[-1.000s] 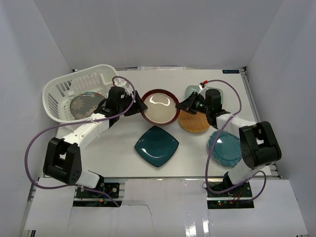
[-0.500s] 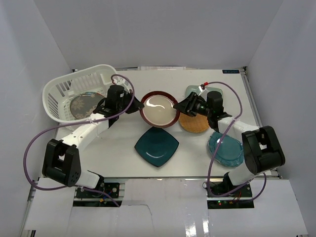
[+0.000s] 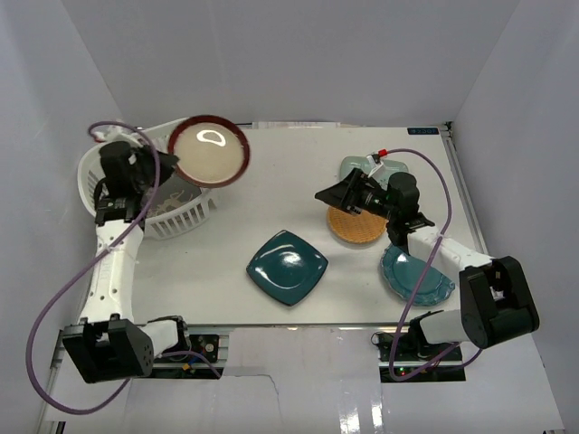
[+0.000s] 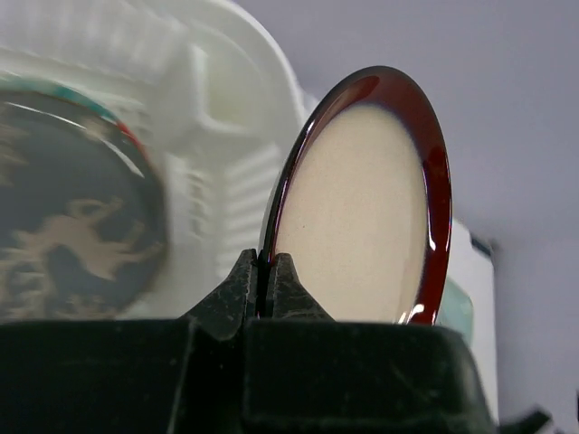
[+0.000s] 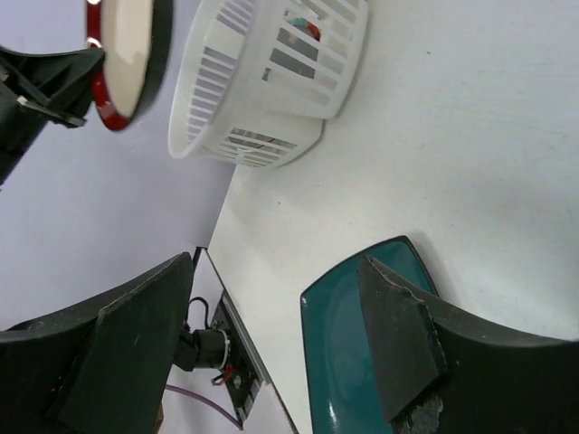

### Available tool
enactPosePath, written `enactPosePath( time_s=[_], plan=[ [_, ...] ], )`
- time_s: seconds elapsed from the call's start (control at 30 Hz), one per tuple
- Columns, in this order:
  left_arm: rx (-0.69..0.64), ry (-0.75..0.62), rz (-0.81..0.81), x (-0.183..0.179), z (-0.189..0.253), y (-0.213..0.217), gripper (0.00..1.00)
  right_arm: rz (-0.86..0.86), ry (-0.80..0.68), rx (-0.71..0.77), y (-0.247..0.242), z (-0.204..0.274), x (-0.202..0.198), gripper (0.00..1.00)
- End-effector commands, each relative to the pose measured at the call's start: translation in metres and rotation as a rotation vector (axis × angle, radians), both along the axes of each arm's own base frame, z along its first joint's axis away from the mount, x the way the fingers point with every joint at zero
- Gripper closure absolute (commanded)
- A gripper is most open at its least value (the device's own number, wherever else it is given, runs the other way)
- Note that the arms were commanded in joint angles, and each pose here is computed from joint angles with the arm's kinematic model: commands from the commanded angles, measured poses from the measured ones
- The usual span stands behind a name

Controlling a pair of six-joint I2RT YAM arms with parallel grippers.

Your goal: Place the plates into the plastic bin on the countertop

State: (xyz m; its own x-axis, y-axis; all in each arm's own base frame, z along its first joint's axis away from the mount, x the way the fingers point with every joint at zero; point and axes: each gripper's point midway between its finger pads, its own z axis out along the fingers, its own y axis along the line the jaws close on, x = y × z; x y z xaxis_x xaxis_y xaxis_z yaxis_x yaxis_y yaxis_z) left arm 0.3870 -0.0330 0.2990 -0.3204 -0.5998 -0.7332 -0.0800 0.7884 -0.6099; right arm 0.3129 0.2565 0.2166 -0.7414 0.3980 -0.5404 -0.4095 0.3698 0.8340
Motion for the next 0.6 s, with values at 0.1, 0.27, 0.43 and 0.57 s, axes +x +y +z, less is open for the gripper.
enactPosePath(
  time_s=[0.1,0.27,0.43,0.57],
  plan=[
    [0.062,-0.140,0.324,-0.020,0.057,0.103,1.00,0.027,-0.001,-0.079,0.001,-0.020,-0.006,0.21],
    [0.106,-0.071,0.489,-0.017,0.022,0.140,1.00,0.023,-0.003,-0.157,0.000,-0.033,-0.013,0.22],
    [0.146,0.006,0.528,-0.006,-0.013,0.155,1.00,0.014,-0.024,-0.268,-0.011,-0.054,-0.029,0.22],
    [0.167,0.050,0.546,0.004,-0.039,0.164,1.00,0.038,0.027,-0.356,-0.025,-0.089,-0.059,0.22]
  ],
)
